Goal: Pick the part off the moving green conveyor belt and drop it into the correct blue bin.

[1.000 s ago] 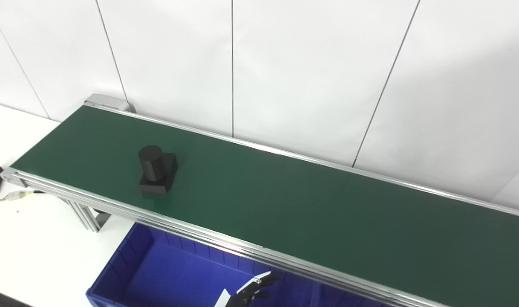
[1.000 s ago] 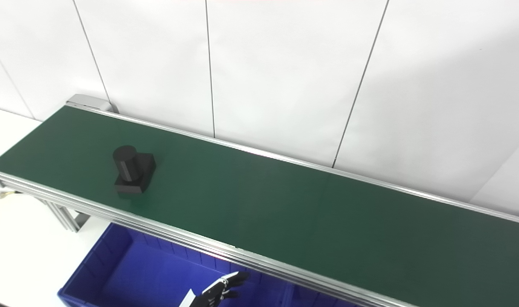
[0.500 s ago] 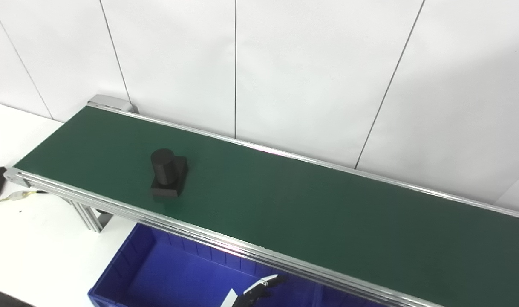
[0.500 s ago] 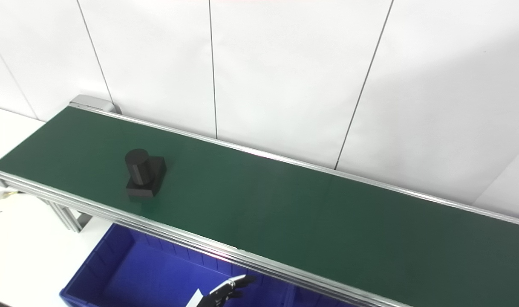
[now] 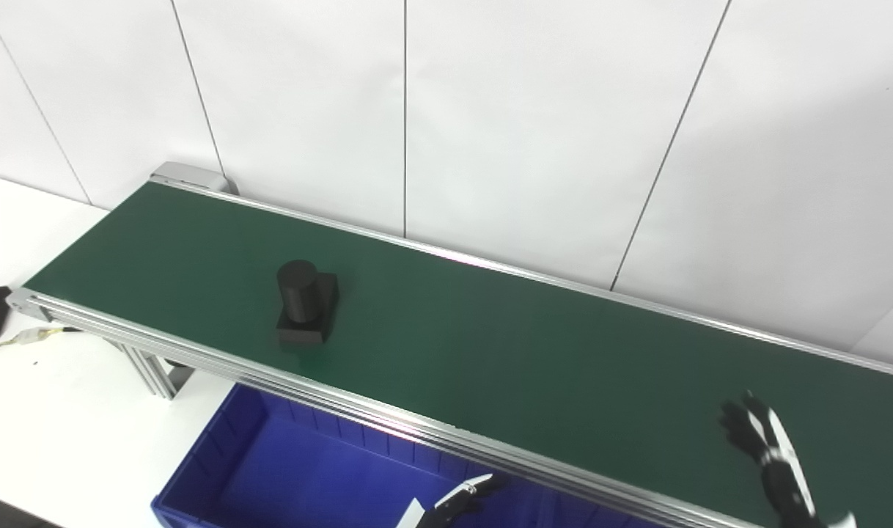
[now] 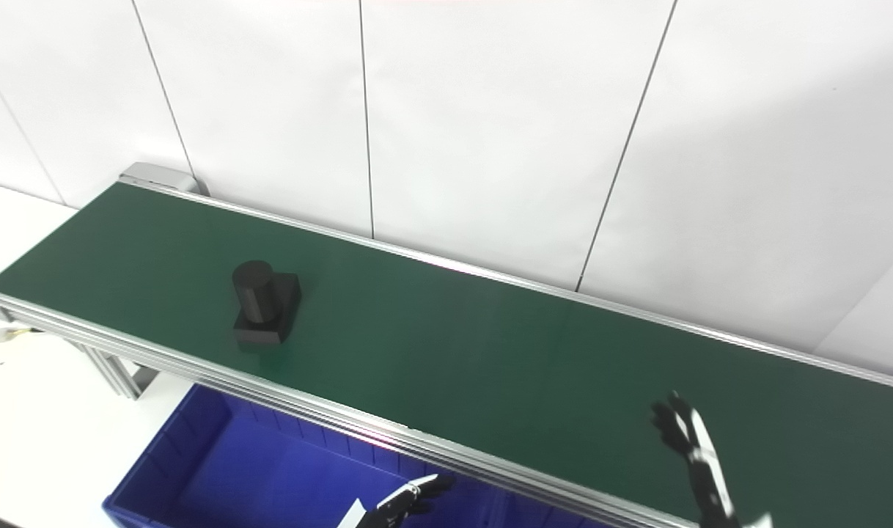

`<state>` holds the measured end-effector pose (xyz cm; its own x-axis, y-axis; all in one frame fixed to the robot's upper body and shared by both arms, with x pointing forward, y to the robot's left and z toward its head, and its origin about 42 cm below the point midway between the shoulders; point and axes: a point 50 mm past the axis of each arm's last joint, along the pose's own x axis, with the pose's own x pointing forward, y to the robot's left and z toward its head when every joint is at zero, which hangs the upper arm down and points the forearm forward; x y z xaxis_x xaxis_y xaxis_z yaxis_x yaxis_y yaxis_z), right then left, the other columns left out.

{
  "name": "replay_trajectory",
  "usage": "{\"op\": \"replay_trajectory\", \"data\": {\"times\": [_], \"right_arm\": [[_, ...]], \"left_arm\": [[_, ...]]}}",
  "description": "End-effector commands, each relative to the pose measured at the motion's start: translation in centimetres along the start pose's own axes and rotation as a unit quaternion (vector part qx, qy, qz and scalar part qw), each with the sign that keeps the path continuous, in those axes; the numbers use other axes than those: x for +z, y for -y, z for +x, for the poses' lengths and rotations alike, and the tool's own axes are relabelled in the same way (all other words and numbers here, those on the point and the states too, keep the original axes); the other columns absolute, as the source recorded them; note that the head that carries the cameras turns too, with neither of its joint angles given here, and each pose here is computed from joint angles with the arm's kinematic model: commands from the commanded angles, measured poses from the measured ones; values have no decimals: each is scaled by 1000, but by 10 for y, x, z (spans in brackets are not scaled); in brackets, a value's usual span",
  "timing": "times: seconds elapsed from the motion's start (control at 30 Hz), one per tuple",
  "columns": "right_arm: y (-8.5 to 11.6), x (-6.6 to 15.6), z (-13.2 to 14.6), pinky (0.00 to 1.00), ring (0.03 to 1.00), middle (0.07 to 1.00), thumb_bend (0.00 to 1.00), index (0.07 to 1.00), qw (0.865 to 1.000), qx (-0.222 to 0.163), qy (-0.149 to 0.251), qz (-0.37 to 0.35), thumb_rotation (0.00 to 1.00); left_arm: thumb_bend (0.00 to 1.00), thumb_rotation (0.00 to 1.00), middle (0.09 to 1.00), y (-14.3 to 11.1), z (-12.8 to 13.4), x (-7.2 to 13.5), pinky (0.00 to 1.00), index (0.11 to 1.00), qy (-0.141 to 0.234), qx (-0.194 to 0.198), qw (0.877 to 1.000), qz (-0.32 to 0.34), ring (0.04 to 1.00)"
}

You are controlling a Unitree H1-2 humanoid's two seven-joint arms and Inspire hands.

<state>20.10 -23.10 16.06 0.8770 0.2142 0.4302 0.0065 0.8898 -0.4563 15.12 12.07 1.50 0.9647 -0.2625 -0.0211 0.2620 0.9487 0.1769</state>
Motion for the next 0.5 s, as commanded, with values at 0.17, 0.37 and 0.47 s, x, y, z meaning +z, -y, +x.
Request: {"op": "replay_trajectory", "data": {"times": [0.17,0.37,0.47], "right_arm": [[10,-1,54,785,844,864,817,938,999,30,17,28,569],[8,-3,78,736,816,847,774,926,998,41,13,41,528],[8,-3,83,733,816,841,773,918,998,41,12,42,487]], "left_arm": [[1000,357,852,13,9,12,795,827,44,10,999,5,844],[1000,344,850,17,10,13,788,824,50,16,999,9,839],[1000,350,854,17,9,14,803,827,53,17,998,11,844]]}}
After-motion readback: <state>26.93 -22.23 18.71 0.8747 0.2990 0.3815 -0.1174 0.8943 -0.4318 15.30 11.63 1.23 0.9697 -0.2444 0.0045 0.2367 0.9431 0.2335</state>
